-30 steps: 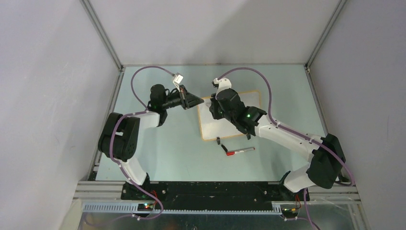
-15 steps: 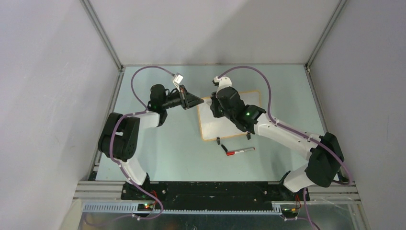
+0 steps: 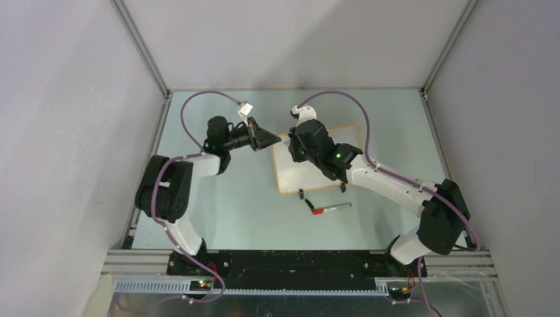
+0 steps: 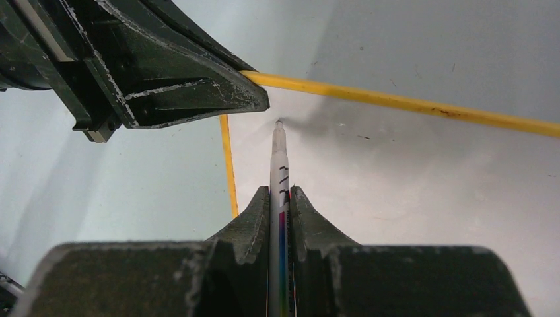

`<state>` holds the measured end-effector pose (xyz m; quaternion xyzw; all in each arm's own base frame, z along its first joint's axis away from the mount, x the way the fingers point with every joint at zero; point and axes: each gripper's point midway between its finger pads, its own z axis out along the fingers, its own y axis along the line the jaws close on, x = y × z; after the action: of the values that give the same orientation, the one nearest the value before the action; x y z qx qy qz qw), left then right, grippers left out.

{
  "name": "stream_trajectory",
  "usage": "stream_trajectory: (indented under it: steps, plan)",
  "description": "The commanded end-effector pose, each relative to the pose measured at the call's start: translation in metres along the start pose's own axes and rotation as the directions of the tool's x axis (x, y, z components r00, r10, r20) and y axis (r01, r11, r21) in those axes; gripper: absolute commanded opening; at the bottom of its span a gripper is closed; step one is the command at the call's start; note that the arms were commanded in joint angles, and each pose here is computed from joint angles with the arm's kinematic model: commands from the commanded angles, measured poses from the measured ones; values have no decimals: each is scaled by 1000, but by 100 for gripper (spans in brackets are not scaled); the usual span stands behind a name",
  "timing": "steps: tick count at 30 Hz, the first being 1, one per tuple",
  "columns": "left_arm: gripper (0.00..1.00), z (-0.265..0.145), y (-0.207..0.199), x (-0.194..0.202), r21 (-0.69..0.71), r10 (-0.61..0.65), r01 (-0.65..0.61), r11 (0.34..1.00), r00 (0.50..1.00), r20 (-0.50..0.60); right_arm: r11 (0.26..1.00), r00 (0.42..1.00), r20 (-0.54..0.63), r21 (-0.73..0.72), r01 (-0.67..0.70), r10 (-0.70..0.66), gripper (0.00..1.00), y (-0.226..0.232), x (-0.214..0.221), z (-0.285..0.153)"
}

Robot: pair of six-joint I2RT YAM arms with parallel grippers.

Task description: Write a sentence on the whiteboard

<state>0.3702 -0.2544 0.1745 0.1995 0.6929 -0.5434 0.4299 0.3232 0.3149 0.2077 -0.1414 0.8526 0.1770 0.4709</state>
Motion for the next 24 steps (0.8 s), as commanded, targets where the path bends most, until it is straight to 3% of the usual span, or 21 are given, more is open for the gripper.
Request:
stream_trajectory:
  steps: [1, 24]
  plan:
    - [5, 2, 22, 7, -77, 36, -35, 996, 999, 2, 1000, 998, 63, -7, -8, 9, 0, 5, -26, -1]
    - [5, 2, 20, 6, -76, 40, -40, 996, 999, 0, 1000, 999, -48, 30, 0, 2, 0, 0, 7, 0]
